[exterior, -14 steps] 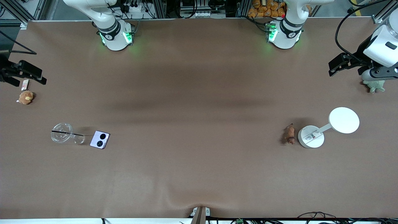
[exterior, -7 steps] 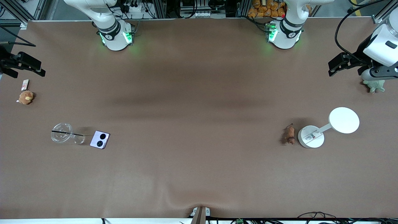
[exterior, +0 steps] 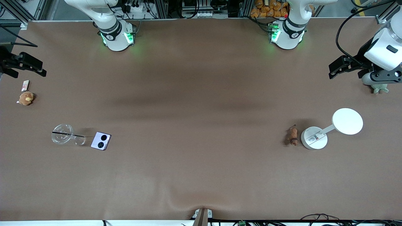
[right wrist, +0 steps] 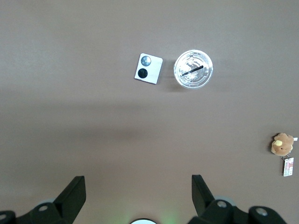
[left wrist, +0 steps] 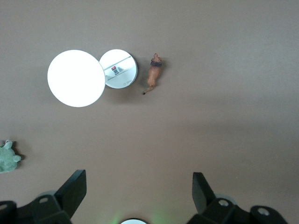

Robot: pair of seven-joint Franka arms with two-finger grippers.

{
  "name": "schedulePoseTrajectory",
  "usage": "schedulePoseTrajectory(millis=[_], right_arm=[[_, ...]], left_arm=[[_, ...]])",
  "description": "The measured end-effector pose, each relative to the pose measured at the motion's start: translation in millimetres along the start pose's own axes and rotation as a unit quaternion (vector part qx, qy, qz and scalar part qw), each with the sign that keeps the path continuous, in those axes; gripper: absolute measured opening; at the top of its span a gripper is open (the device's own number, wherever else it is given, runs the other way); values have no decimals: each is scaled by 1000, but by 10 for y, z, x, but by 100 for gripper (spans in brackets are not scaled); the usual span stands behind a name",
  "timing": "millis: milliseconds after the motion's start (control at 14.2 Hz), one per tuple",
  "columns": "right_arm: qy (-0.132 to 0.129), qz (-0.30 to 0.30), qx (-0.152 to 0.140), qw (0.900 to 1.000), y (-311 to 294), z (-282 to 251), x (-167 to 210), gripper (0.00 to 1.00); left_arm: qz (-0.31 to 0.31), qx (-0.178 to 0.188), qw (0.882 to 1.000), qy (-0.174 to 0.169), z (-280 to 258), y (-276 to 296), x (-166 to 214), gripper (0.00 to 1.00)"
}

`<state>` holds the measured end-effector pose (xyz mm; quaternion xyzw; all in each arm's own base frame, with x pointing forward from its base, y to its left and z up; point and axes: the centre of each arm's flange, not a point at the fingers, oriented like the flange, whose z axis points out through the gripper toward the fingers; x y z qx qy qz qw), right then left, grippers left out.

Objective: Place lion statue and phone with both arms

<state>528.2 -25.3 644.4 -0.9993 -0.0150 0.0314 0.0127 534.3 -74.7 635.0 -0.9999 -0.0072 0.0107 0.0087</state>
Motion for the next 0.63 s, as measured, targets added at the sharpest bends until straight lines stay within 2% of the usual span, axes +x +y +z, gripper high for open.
schedulePoseTrajectory(millis=[635], right_arm=[[-2,0,-1,1000,2,11,-1,100]], left_arm=[[1,0,1000,0,-1,13,10,100]])
